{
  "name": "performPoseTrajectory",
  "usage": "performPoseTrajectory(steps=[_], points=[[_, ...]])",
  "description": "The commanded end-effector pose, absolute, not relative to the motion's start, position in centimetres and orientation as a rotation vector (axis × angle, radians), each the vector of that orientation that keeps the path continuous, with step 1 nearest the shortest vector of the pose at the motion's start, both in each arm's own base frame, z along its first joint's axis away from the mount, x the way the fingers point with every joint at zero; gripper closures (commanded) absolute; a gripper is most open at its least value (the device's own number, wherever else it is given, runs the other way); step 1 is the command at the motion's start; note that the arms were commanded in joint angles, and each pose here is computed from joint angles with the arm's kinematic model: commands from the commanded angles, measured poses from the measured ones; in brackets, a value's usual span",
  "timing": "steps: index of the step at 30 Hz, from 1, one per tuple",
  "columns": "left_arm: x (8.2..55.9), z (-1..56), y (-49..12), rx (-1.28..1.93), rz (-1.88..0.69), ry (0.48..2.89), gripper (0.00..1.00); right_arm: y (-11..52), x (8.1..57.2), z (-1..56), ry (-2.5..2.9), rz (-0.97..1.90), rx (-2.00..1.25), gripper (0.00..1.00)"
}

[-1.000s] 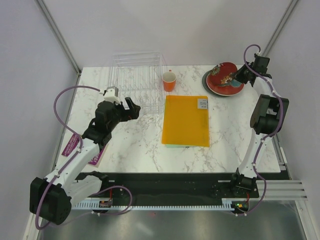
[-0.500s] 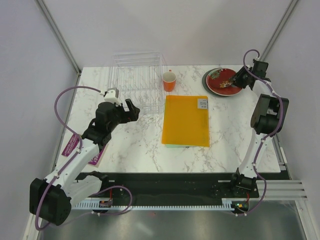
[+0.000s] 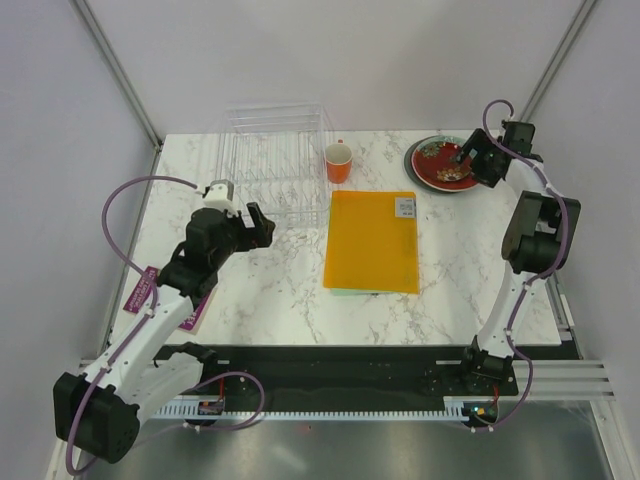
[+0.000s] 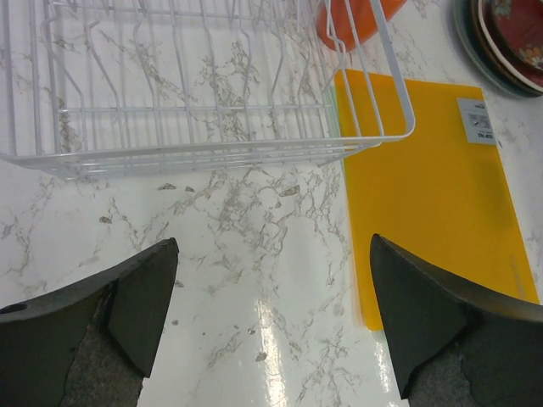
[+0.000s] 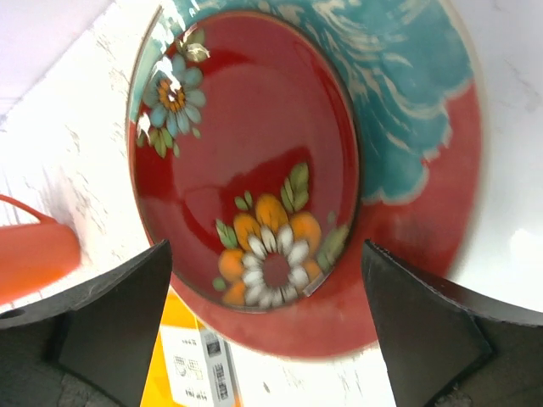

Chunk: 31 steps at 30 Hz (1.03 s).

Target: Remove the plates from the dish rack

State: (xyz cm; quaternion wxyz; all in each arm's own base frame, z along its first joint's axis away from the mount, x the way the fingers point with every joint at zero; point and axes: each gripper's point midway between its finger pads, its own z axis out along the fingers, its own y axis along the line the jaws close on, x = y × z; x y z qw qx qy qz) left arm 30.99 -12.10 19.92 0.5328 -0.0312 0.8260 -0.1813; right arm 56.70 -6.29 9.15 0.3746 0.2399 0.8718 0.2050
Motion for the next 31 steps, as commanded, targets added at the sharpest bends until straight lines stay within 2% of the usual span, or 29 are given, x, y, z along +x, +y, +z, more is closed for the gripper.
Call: performPoseTrajectory(steps=[1, 5, 11, 12, 13, 14, 15, 16, 18, 22, 31], points=[[31.0, 20.9, -10.6, -0.041, -0.320, 1.963, 0.00, -7.8, 54.3, 17.4, 2.144, 0.334, 0.505, 0.02], [30.6, 22.1, -10.6, -0.024, -0.329, 1.935, 0.00, -7.9, 50.0, 21.7, 2.093, 0.127, 0.444, 0.02], [30.3, 23.2, -9.9, -0.001, -0.290, 1.891, 0.00, 0.4, 42.4, 24.7, 2.038, -0.029, 0.195, 0.02], [30.3, 23.0, -9.5, -0.001, -0.261, 1.889, 0.00, 2.6, 40.8, 26.9, 1.965, 0.005, 0.162, 0.02], [30.2, 22.9, -8.9, 0.012, -0.219, 1.884, 0.00, 2.9, 39.2, 24.4, 1.997, -0.008, 0.164, 0.02], [30.3, 23.0, -7.9, -0.010, -0.162, 1.873, 0.00, 4.2, 38.1, 24.1, 1.985, 0.023, 0.136, 0.02], [30.2, 23.0, -7.2, -0.016, -0.126, 1.862, 0.00, 4.3, 36.9, 26.3, 1.886, 0.051, 0.144, 0.02], [30.3, 23.1, -6.7, -0.032, -0.099, 1.852, 0.00, 4.5, 35.7, 23.7, 1.915, 0.054, 0.148, 0.02], [30.2, 23.6, -6.2, -0.049, -0.079, 1.818, 0.00, 4.8, 34.1, 24.8, 1.854, 0.077, 0.135, 0.02], [30.1, 23.8, -5.5, -0.061, -0.051, 1.779, 0.00, 4.9, 32.5, 23.4, 1.854, 0.082, 0.150, 0.02], [29.9, 23.5, -3.7, -0.083, 0.048, 1.725, 0.00, 4.9, 32.6, 22.2, 1.867, 0.017, 0.162, 0.02]])
